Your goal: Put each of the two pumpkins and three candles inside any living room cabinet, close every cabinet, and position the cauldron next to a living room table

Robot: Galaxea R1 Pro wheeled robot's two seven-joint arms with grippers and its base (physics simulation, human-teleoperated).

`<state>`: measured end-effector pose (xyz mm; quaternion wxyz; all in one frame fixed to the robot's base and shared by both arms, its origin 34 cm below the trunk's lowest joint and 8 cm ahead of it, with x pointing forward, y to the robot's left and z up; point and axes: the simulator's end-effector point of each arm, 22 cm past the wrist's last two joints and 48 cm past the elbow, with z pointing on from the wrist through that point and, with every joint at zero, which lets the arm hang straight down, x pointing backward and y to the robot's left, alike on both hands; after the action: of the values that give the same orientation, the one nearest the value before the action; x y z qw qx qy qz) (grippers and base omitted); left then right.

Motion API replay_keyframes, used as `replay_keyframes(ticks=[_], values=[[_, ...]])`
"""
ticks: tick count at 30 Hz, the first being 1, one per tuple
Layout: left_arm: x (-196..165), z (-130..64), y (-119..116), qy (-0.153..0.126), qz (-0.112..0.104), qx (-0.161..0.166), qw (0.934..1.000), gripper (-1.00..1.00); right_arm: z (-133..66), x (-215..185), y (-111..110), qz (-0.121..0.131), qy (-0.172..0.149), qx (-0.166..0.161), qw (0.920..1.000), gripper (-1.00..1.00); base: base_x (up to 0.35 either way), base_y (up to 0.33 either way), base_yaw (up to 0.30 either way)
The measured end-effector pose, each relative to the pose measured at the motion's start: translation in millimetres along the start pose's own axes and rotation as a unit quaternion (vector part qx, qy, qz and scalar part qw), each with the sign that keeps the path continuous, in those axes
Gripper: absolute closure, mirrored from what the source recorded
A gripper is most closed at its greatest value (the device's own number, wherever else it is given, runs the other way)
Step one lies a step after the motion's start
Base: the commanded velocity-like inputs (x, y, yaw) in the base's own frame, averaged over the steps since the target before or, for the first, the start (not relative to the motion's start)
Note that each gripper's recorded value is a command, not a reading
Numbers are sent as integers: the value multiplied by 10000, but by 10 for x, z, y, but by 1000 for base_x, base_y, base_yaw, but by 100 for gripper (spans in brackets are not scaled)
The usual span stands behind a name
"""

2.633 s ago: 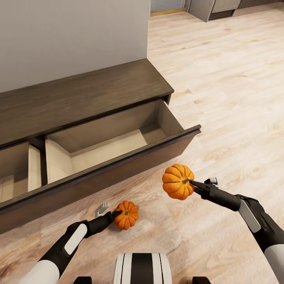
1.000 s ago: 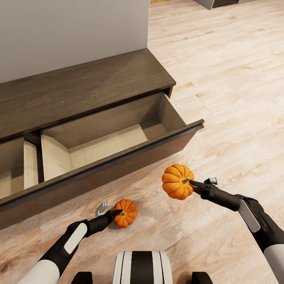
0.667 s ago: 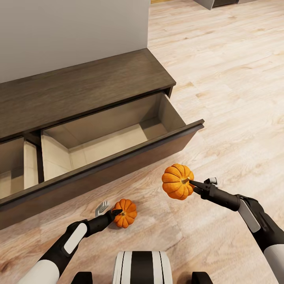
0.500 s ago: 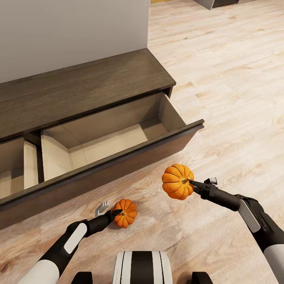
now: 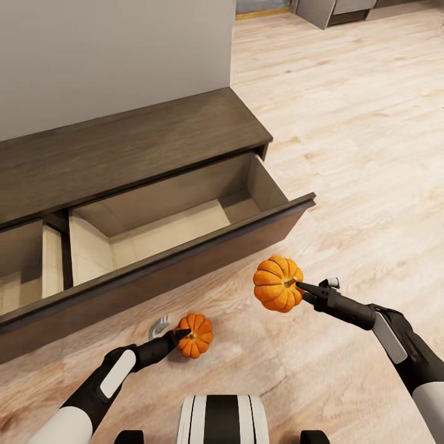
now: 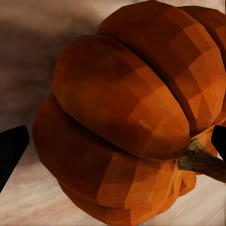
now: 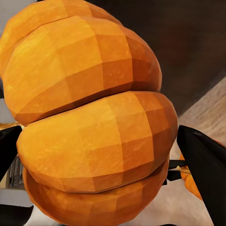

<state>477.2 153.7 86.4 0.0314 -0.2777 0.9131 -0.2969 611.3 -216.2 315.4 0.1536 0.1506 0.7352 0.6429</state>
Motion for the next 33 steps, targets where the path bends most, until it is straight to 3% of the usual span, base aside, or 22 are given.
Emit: replay_keyframes(ticks=[7, 12, 19, 33], values=[[-58, -67, -127, -58, 85, 73, 9999, 100, -4, -48, 152, -113, -26, -58, 9999, 100, 0, 0, 0], [19, -83, -229, 70, 304, 75, 9995, 100, -4, -79, 264, -204, -37, -99, 9997, 100, 0, 0, 0], [37, -71, -283, 96, 384, 115, 9992, 100, -6, -78, 260, -206, -36, -92, 9997, 100, -10, 0, 0], [27, -72, -287, 90, 412, 116, 9990, 100, -5, -76, 251, -209, -30, -81, 9997, 100, -311, 0, 0]])
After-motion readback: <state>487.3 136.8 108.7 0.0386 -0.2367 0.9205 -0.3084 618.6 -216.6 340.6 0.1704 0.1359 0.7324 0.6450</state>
